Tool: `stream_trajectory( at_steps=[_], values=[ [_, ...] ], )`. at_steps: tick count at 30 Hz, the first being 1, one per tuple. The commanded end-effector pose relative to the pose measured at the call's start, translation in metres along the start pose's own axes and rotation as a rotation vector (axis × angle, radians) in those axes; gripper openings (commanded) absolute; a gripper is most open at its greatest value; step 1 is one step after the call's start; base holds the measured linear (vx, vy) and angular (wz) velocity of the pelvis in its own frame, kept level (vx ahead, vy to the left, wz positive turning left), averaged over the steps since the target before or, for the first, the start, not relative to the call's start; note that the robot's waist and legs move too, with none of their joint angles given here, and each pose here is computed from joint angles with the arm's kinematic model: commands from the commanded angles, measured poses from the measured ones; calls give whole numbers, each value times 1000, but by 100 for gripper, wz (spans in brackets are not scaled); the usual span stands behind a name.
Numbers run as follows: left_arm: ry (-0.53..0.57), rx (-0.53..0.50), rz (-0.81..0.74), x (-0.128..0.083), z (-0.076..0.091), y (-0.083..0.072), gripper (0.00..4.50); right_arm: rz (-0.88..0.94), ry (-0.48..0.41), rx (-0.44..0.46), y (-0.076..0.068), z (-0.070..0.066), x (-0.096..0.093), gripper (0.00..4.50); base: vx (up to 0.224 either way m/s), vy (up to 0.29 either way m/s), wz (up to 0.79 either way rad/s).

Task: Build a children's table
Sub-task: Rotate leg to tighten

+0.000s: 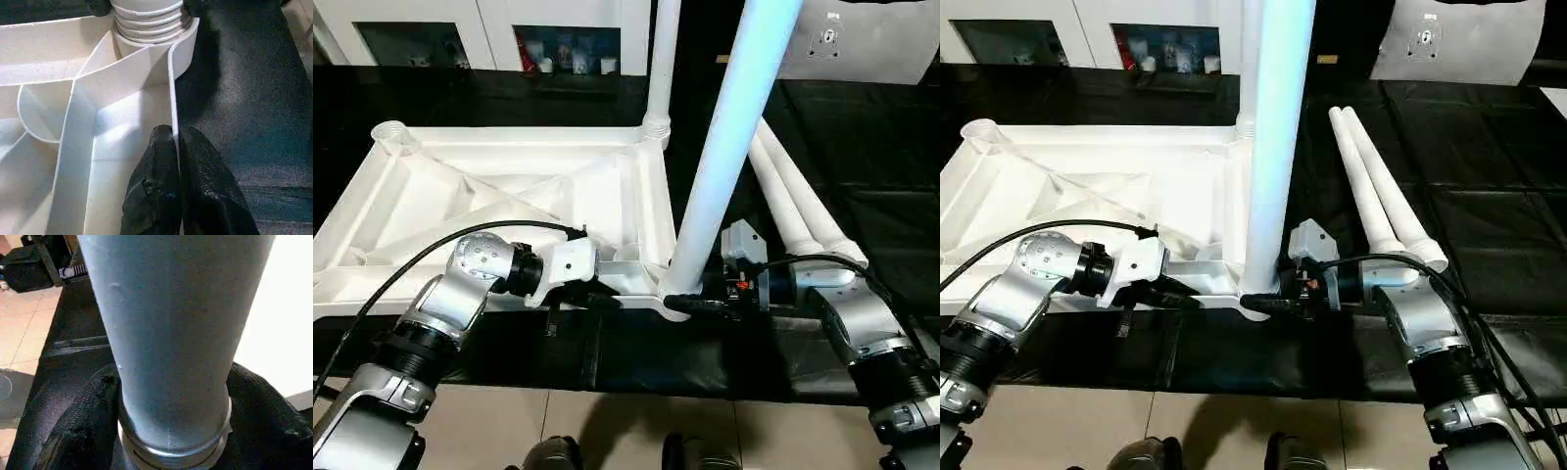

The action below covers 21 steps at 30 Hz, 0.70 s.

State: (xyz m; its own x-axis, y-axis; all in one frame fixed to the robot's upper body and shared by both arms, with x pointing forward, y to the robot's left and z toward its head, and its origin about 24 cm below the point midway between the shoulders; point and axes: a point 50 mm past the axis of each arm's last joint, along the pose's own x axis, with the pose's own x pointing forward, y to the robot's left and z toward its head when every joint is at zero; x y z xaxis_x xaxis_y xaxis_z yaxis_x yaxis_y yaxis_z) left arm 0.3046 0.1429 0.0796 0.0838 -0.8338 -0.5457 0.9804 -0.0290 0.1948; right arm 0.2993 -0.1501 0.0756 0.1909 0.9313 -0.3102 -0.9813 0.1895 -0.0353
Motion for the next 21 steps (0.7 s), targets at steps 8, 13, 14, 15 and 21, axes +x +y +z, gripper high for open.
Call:
stream_trajectory(
  at_steps=[8, 13, 14, 15, 21],
  values=[
    [-9, -9, 14, 7, 5, 3, 0, -51, -46, 16, 2, 0, 7, 269, 0, 0, 0],
    [-40, -101, 168, 21, 16, 11, 0, -358, -105, 95, -5, -3, 25, 268, 0, 0, 0],
    [-72, -152, 260, 32, 27, 18, 0, -485, -150, 168, -6, -2, 35, 268, 0, 0, 0],
    [-83, -184, 315, 39, 33, 22, 0, -550, -172, 211, -7, -2, 41, 267, 0, 0, 0],
    [-160, -290, 596, 74, 74, 46, 0, -887, -219, 401, -13, 2, 72, 267, 0, 0, 0]
  ],
)
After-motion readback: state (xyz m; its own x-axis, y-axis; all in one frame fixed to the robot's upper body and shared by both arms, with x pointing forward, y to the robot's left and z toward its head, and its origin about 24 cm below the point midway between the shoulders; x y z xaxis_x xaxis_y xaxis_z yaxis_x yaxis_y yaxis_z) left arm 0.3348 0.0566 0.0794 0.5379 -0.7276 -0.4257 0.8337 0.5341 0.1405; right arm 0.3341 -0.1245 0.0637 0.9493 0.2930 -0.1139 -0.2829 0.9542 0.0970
